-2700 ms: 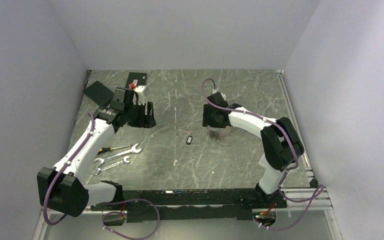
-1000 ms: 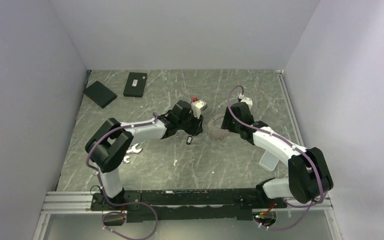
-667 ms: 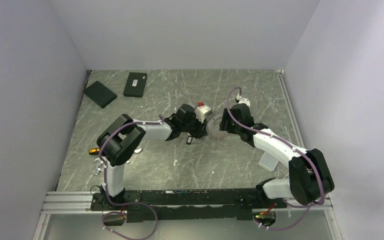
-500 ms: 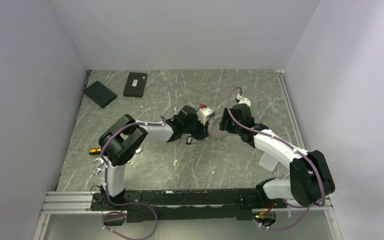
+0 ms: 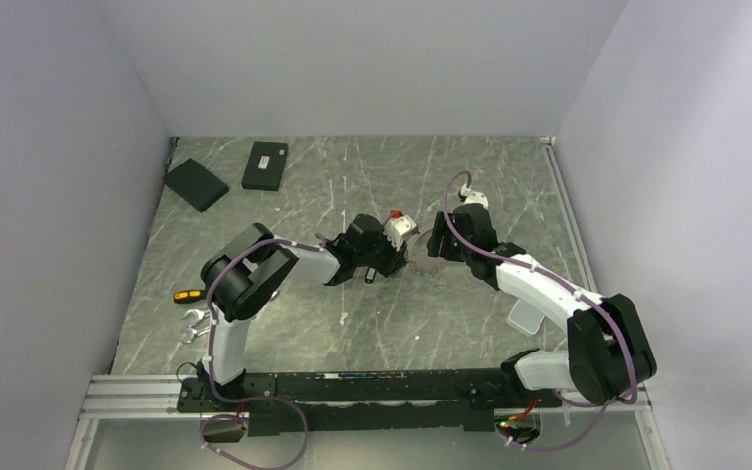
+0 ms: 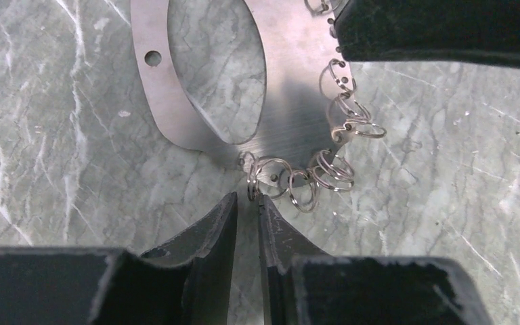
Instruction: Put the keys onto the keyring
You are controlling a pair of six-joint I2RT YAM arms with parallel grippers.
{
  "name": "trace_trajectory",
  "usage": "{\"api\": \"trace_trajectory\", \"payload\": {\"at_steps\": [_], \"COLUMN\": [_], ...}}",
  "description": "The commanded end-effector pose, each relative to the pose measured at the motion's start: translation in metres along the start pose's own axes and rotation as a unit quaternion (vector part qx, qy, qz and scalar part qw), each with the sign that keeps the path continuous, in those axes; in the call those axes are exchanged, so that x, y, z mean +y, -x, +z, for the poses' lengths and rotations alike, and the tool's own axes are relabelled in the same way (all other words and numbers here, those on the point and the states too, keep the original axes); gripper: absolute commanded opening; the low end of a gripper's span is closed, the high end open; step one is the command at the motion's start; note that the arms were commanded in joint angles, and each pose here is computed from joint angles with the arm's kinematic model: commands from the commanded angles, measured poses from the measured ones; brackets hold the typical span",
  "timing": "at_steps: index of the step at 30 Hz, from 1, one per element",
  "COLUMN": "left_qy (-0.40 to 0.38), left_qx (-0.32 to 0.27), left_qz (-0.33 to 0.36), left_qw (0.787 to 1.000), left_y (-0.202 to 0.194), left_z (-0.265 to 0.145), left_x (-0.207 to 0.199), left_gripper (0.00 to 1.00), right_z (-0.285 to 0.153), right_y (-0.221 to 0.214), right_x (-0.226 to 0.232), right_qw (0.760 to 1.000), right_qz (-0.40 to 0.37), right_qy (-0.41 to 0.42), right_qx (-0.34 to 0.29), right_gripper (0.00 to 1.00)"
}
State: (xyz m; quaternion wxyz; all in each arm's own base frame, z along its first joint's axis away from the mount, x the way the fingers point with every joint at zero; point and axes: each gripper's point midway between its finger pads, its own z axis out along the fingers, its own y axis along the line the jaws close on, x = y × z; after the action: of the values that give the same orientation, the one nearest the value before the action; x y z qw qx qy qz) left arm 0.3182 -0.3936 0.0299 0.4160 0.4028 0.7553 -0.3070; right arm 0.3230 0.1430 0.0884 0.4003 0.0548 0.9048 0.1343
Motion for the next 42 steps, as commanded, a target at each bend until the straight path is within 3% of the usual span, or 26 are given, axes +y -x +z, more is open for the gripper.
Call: {"api": "trace_trajectory", "payload": {"at_steps": [1, 14, 35, 38, 42], "left_qy": [0.004, 0.021, -0.038, -0.038, -0.034], "left_qx": [-0.024, -0.029, -0.034, -0.032, -0.032], "left_qz": [0.029, 0.048, 0.045, 0.044, 0.041], "left_qw": [0.999, 0.998, 0.998, 0.998, 0.998], "left_y": [0.006, 0.008, -0.003, -0.006, -0.008], "left_z": [0.006, 0.006, 0.012, 0.014, 0.015], "left_x": [0.004, 0.01, -0.01, -0.009, -0.008], "left_gripper": [0.24, 0.23, 0.23, 0.19, 0.0], "right_z": [-0.002, -0.004, -0.007, -0.007, -0.007], "right_y": [0.011, 0.01, 0.011, 0.01, 0.011], "right_x": [0.01, 0.017, 0.018, 0.019, 0.02], "right_qw": [0.999, 0.999, 0.999, 0.999, 0.999], "right_qz": [-0.006, -0.019, -0.022, -0.024, -0.024], "right_qy": [0.024, 0.034, 0.032, 0.033, 0.035], "right_qx": [-0.023, -0.027, -0.032, -0.032, -0.033], "right_gripper": [0.64, 0.64, 0.64, 0.64, 0.65]}}
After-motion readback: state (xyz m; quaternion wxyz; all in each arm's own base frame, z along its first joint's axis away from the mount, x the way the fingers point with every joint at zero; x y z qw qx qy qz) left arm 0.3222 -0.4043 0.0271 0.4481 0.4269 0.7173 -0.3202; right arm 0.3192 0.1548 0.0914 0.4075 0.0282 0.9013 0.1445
